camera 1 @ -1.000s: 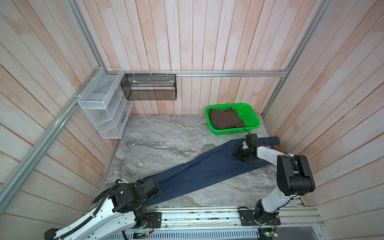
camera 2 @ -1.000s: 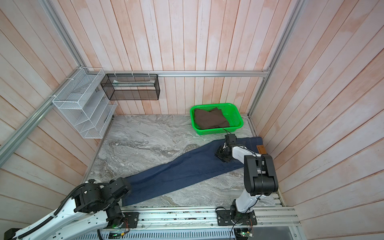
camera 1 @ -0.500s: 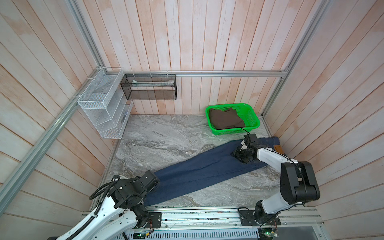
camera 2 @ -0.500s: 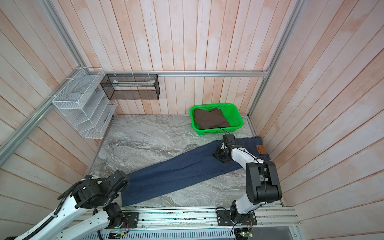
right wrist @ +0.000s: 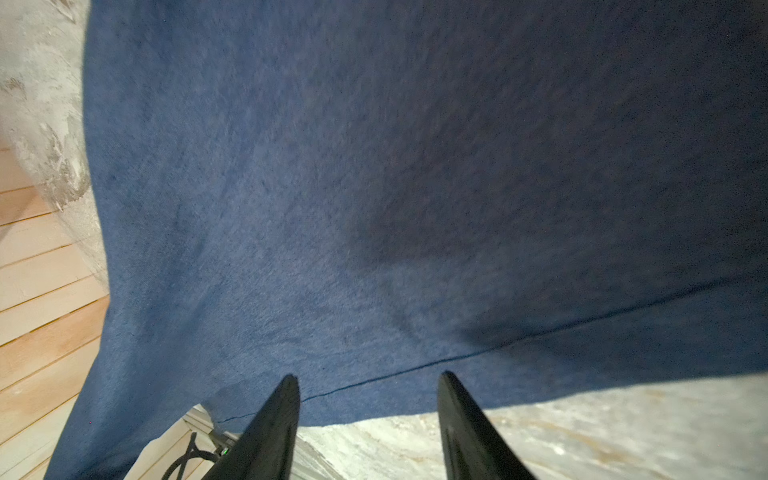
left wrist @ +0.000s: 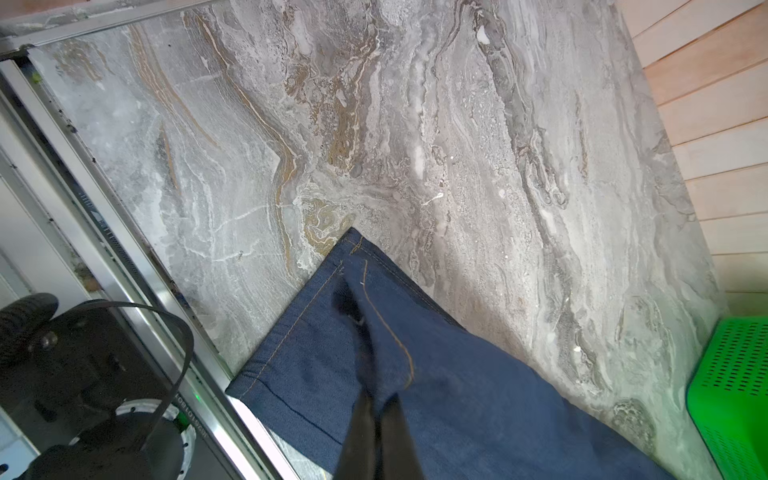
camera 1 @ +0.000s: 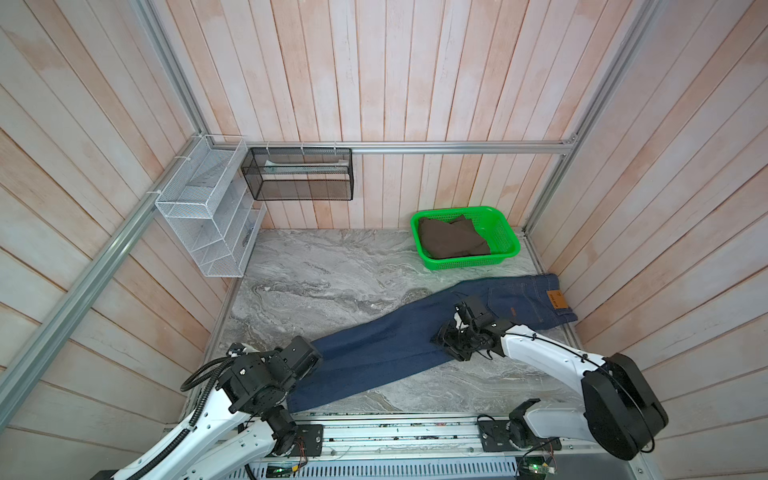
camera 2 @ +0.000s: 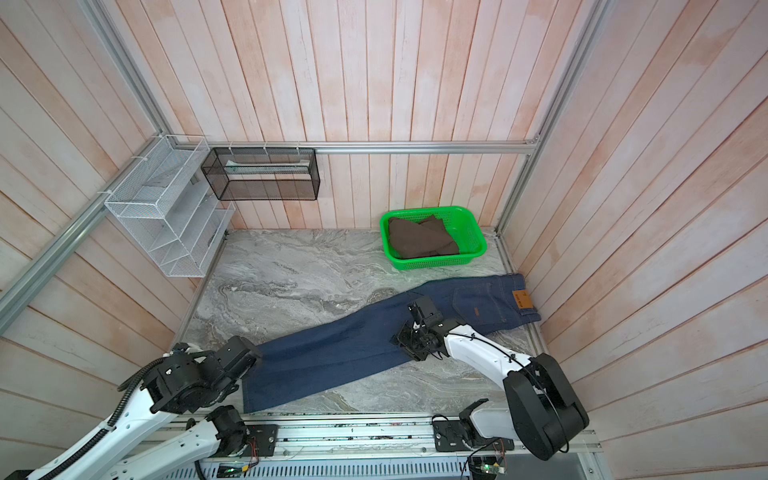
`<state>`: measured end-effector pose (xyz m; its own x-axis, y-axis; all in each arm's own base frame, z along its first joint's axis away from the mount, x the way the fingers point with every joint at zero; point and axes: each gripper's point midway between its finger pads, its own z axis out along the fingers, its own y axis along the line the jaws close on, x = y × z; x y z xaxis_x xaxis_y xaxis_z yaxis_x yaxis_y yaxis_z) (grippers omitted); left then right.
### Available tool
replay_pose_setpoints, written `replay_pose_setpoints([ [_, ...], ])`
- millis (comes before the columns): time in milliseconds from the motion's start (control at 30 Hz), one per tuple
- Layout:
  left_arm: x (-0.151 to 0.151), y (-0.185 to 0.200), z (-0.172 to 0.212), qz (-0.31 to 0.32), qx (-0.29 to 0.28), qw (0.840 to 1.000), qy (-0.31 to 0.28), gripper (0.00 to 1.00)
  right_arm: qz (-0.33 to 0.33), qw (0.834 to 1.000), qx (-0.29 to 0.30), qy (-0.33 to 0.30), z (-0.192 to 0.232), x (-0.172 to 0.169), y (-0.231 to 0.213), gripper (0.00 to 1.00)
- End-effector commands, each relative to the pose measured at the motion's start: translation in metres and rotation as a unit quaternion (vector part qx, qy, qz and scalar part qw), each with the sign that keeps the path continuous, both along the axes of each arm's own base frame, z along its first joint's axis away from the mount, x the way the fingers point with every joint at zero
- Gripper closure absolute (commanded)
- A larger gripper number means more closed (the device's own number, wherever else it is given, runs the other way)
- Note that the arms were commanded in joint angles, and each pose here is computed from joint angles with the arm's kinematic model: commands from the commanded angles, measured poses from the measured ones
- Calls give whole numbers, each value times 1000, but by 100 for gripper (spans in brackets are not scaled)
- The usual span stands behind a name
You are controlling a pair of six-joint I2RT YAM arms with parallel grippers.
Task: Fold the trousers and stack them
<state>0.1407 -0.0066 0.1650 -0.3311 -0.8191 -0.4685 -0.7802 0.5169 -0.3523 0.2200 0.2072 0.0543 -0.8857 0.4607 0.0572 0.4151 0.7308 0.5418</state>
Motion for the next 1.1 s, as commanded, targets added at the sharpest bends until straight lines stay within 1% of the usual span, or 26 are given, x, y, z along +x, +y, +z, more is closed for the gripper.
replay_pose_setpoints([
  [0, 3, 4, 10, -4, 12, 1000, -14, 100, -51, 998, 25, 24, -3, 1, 15, 46],
  [133, 4, 4, 12, -6, 11, 1000, -18, 100, -63, 997, 27, 42, -13, -2, 23, 48],
  [200, 4, 4, 14, -7, 10, 1000, -21, 100, -67, 997, 22, 44, -16, -2, 23, 50],
  [333, 4, 5, 15, -8, 9, 1000, -25, 100, -102, 993, 15, 51, -22, 1, 17, 54],
  [433, 5, 5, 16, -9, 9, 1000, -26, 100, -115, 992, 14, 52, -24, 4, 17, 57],
  [667, 6, 4, 18, -10, 9, 999, -29, 100, -134, 989, 10, 66, -34, 4, 15, 63],
  [867, 7, 4, 19, -12, 11, 999, -30, 100, -146, 986, 9, 79, -43, 3, 15, 75],
  [1067, 6, 6, 19, -10, 15, 999, -31, 100, -154, 986, 12, 67, -38, 9, 14, 92],
])
